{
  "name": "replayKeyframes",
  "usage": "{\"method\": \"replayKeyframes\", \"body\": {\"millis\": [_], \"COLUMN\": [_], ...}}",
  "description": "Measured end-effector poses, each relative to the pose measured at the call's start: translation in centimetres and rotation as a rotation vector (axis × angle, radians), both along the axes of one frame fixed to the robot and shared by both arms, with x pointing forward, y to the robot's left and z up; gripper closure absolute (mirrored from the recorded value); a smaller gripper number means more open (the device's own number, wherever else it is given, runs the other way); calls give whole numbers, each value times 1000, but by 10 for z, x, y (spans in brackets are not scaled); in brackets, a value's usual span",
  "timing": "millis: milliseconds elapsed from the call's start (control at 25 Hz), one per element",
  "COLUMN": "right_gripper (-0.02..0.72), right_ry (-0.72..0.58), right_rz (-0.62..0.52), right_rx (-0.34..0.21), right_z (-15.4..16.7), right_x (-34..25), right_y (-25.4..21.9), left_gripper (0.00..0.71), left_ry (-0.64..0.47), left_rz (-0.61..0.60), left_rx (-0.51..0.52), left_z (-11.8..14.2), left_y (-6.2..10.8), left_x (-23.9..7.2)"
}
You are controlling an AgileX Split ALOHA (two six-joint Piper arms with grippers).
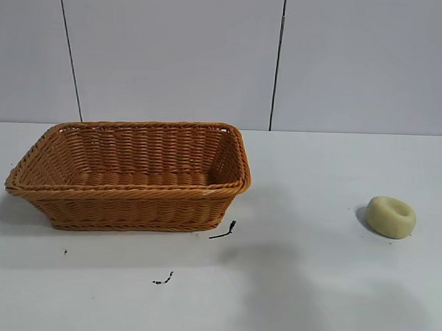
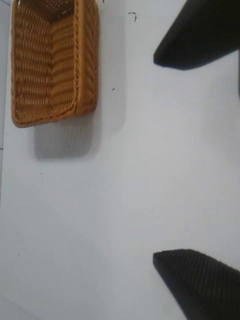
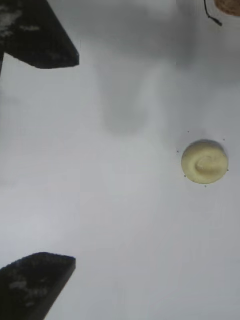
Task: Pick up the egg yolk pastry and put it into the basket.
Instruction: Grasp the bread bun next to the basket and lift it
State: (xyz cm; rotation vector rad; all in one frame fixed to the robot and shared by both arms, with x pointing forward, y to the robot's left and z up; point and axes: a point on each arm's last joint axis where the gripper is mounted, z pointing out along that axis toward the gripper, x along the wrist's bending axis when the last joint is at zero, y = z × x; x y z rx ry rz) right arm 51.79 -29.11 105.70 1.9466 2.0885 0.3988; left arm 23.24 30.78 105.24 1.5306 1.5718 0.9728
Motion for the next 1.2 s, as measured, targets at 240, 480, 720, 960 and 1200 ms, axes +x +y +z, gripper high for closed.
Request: {"method": "replayKeyframes", "body": {"millis": [240,480,720,960,1200], "right_gripper": [10,10,10,10,151], "right_ry": [87,127,191,214,204], "right_rz": [0,-5,-23,-25,-26], "right_rx": [-2,5,31,30,30], "right_z": [-38,-88,-144,-167,-166], "right_x": [72,115,130,133,134], "right_y": [2,3,5,5,5], "left_gripper": [14,14,14,14,14], "left_ry": [0,0,0,0,0], "left_rz": [0,0,0,0,0], "left_rx": [0,0,0,0,0], "left_z": [0,0,0,0,0], "left_y": [0,0,0,0,0], "left_x": [0,0,0,0,0]}}
